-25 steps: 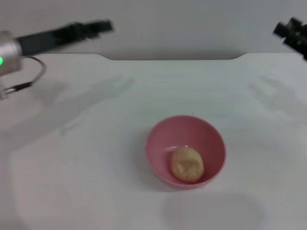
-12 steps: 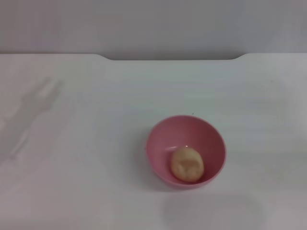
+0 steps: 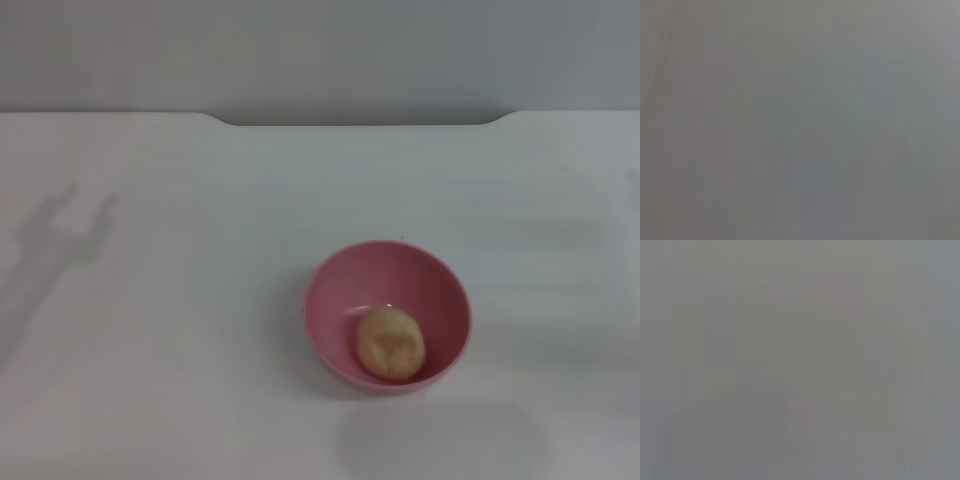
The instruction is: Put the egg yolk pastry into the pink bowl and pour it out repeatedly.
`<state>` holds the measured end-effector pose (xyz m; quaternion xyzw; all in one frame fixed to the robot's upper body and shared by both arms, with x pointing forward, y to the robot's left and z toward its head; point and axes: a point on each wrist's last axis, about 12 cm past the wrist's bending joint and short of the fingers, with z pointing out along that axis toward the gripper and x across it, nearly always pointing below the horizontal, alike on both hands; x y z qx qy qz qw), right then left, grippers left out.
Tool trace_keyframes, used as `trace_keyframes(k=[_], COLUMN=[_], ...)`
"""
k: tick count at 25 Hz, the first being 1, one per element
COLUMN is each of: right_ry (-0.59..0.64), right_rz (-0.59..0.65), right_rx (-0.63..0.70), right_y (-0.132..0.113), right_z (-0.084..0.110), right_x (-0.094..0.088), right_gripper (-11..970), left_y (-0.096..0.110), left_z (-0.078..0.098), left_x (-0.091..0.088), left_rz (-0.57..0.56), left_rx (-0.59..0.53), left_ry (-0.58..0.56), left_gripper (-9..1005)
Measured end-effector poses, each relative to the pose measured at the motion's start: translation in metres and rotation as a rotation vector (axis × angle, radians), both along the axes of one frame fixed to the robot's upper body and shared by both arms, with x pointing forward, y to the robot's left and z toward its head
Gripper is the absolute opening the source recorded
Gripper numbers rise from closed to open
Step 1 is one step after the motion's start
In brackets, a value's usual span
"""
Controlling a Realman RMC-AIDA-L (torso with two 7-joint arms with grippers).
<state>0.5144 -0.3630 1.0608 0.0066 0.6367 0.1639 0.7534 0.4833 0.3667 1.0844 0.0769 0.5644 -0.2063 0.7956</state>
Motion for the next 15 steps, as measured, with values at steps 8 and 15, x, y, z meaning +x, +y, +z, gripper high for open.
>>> trace_keyframes(k=[8, 15], right_ry=[-0.084, -0.048], right_rz=[-0.28, -0.272], right_rx=[-0.207, -0.201], right_y=[0.01, 0.014], right_z=[-0.02, -0.023], right_x=[-0.022, -0.014], right_gripper=[528, 528], left_y=[-0.031, -0.032], left_z=[-0.043, -0.054], left_x=[-0.021, -0.025], left_rz=[0.262, 0.277], left_rx=[0.53, 0.5], left_ry=[-0.109, -0.021], left_gripper=[531, 531])
